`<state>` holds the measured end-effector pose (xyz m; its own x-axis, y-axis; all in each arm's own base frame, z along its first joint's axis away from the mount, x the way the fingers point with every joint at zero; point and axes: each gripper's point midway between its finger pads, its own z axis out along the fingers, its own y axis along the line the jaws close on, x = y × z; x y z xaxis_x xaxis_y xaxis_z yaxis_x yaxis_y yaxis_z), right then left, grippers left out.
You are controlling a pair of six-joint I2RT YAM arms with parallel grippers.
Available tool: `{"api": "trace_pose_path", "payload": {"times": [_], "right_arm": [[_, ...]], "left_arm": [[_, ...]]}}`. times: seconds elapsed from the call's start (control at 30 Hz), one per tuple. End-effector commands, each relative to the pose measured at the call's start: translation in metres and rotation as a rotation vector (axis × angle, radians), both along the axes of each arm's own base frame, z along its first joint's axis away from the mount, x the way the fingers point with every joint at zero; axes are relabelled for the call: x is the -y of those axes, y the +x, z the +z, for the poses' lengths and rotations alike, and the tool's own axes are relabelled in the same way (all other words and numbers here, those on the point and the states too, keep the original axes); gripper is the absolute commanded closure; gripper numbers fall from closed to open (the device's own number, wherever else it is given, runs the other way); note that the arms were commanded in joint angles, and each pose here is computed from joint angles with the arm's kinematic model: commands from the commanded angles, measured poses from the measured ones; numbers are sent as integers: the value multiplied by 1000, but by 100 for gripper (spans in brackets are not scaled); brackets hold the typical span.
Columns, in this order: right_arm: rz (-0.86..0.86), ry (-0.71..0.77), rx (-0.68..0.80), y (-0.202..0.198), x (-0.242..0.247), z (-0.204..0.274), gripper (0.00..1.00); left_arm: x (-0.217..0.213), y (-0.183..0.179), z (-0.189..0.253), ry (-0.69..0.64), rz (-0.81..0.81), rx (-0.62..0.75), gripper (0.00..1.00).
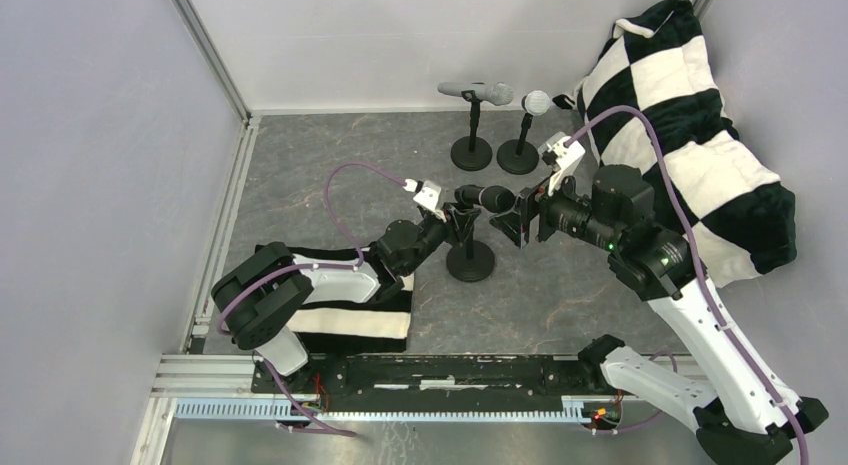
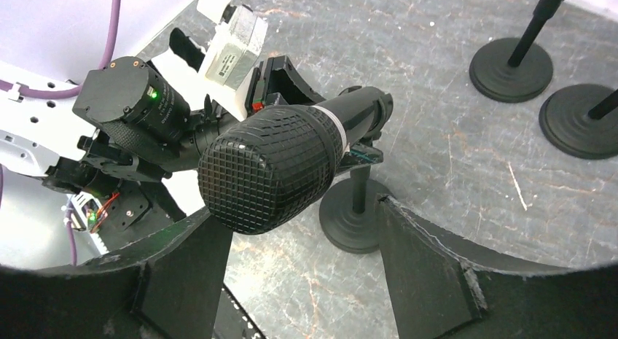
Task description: Attach the microphones to the stand
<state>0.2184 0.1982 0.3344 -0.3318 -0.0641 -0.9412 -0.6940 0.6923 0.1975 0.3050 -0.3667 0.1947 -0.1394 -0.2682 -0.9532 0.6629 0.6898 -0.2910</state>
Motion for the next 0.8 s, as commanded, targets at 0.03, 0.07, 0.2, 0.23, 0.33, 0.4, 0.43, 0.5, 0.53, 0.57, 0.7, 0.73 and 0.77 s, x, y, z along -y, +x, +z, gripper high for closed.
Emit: {"api": "trace_pose_path", "payload": {"times": [0.03,0.07,0.2,0.23,0.33,0.4,0.43,0.5,0.53,0.57,0.7,0.73,0.77], "right_arm": [[1,17,-52,-3,-3,17,24],[-1,16,-60,-1,-5,18,24],[10,30,-76,3,-11,28,25],[13,32,-81,4,-13,29,26],[27,41,-83,3,-16,33,26],[42,44,-83,2,-18,35,27],[38,42,-81,2,-18,35,27],[20,29,-77,6,-16,32,27],[9,19,-77,8,-15,31,27],[-3,6,-80,11,-14,29,27],[-62,-53,-88,23,-7,18,27],[-80,-66,-89,27,-5,15,27],[-95,-78,-88,29,-3,12,27]], "left_arm": [[-15,13,-18,129,85,3,98],[-16,13,-18,136,93,6,98],[-19,16,-17,157,122,10,98],[-20,17,-17,159,129,11,98],[-20,19,-17,165,142,9,98],[-20,20,-16,166,147,10,98],[-19,20,-15,165,146,11,98],[-17,20,-14,167,143,14,98],[-16,20,-14,166,141,14,98],[-14,19,-14,166,138,15,98],[-8,18,-12,166,132,18,98],[-5,18,-12,168,129,17,98],[-3,17,-11,168,126,20,98]]}}
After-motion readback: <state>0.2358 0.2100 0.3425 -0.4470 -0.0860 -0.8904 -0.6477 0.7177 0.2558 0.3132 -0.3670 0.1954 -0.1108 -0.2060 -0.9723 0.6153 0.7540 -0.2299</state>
